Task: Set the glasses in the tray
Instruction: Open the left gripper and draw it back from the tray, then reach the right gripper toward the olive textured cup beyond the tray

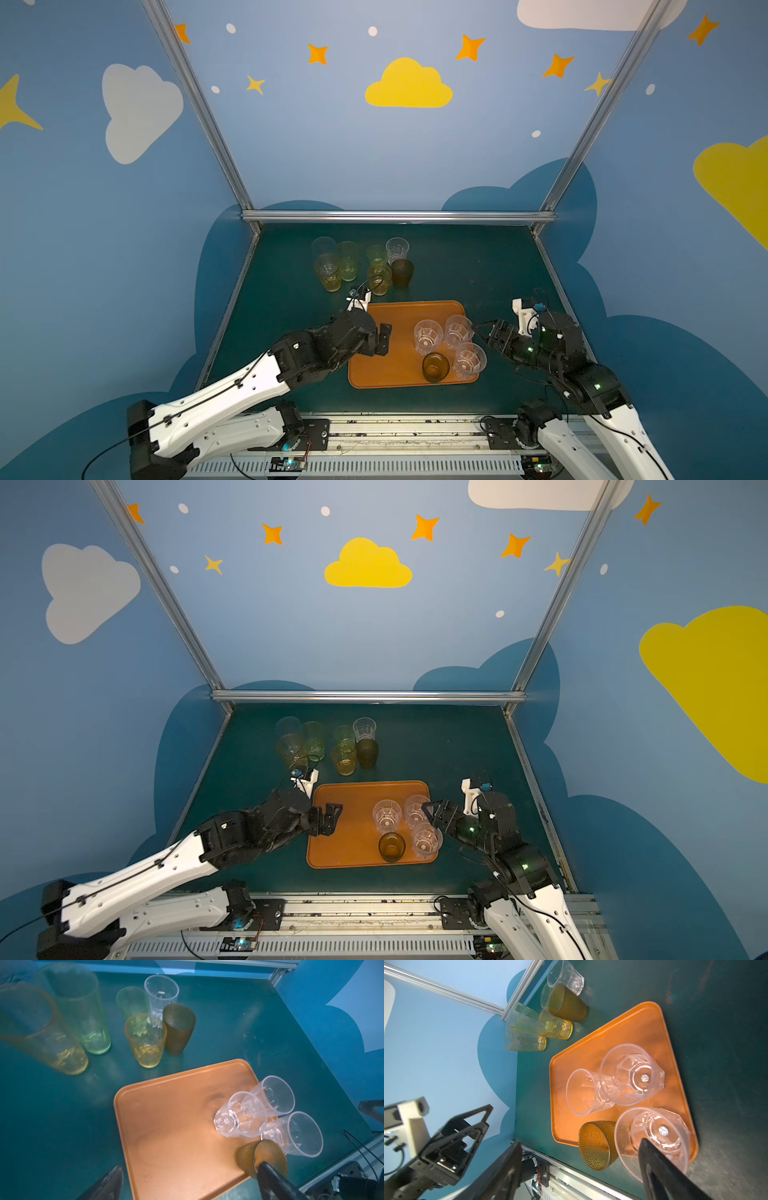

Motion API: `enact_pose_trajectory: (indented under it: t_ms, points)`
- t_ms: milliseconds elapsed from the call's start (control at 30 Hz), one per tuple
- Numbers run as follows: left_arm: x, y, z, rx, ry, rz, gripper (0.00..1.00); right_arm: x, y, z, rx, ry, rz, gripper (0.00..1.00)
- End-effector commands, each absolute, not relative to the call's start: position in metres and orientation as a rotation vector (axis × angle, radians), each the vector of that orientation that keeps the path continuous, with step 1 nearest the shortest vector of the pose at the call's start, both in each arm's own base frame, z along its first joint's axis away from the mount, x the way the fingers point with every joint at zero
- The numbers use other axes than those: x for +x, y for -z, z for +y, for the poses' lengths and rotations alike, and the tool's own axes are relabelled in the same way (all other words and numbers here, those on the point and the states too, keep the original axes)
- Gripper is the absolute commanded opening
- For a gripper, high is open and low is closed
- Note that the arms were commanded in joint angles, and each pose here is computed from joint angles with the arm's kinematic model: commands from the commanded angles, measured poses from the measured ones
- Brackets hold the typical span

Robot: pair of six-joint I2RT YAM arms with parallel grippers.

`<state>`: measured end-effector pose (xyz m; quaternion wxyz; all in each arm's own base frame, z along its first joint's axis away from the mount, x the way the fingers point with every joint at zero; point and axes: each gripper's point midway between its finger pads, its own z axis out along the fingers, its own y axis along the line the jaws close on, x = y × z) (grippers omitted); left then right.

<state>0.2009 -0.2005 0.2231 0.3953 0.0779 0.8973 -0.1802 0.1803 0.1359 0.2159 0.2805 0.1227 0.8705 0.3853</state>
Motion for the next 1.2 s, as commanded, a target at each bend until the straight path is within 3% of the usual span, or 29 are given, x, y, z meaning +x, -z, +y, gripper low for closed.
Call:
enact_pose_trajectory:
  t_ms: [0, 533, 1167]
  points:
    - [0.196, -0.222, -0.186, 0.122, 0.487, 2.254, 1.0, 0.185, -0.231, 0.142, 0.286, -1.058, 2.315, 0.86]
    - [0.183, -0.205, -0.125, 0.015, 0.325, 2.263, 1.0, 0.248, -0.256, 0.173, 0.168, -0.974, 2.316, 0.85]
    - [0.177, -0.194, -0.116, -0.113, 0.388, 2.284, 1.0, 0.347, -0.219, 0.235, 0.07, -0.864, 2.431, 0.83]
